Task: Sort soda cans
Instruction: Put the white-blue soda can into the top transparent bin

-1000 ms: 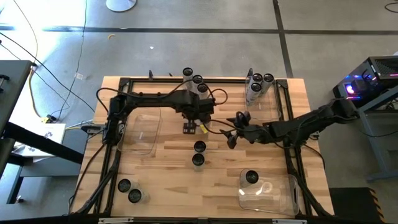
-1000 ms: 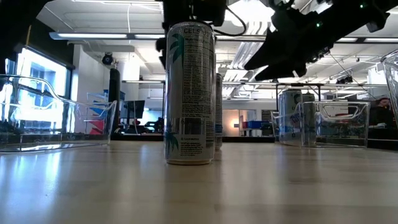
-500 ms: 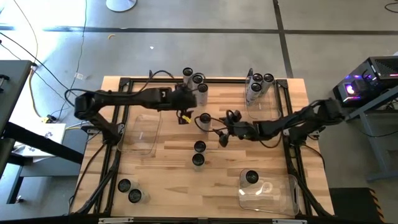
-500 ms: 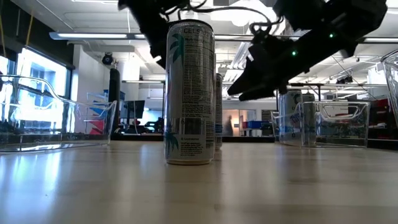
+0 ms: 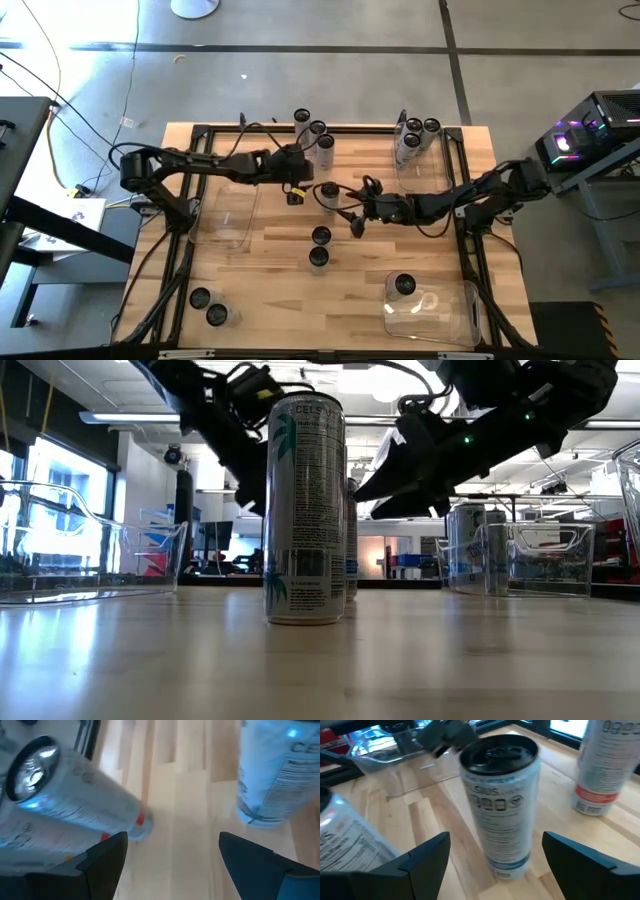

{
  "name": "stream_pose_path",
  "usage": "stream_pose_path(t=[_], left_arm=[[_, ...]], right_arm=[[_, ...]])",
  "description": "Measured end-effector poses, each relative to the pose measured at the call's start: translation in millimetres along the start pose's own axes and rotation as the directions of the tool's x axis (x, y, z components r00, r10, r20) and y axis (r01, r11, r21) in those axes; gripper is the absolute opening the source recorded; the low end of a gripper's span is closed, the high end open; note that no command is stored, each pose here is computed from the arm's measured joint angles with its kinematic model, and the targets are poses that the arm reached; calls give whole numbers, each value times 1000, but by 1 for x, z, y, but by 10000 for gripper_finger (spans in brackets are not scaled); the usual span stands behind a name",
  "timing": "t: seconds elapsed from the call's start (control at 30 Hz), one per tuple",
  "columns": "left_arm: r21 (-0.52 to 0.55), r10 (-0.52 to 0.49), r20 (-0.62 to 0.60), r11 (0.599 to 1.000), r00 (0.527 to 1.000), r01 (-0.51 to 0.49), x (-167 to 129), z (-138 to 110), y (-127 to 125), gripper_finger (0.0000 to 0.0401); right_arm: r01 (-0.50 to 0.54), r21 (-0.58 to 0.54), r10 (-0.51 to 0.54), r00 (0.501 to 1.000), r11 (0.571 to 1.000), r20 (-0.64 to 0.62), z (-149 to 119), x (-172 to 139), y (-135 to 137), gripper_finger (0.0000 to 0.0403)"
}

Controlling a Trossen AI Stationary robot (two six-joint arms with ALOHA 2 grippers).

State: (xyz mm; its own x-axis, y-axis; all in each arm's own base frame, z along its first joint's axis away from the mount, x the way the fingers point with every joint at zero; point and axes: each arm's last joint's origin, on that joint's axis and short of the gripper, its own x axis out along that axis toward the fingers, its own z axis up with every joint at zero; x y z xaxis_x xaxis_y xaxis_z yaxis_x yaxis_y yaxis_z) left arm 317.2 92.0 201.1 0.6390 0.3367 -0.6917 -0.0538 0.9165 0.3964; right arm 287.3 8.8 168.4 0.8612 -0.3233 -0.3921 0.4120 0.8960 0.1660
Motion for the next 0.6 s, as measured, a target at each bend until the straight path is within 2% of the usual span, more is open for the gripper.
stream_pose_path(t=[0.17, 0.27, 0.43, 0.53, 0.6], left_arm=[[4, -166, 87, 986, 982, 167, 6, -14, -4, 292], [-7, -165, 108, 986, 980, 167, 9, -20, -1, 276], [-41, -211, 142, 975, 967, 219, 12, -33, 6, 228], [-68, -226, 148, 969, 963, 238, 13, -38, 11, 186], [-77, -221, 147, 969, 964, 234, 13, -39, 13, 155]], right_arm=[[-3, 24, 3, 1000, 1000, -18, -4, 3, 6, 311], [-10, 12, 10, 999, 1000, -49, -5, 12, 14, 297], [22, -34, -27, 988, 999, -154, -3, 34, 24, 235], [45, -57, -56, 976, 997, -209, 1, 46, 27, 188], [24, -52, -35, 973, 998, -226, 6, 52, 29, 163]])
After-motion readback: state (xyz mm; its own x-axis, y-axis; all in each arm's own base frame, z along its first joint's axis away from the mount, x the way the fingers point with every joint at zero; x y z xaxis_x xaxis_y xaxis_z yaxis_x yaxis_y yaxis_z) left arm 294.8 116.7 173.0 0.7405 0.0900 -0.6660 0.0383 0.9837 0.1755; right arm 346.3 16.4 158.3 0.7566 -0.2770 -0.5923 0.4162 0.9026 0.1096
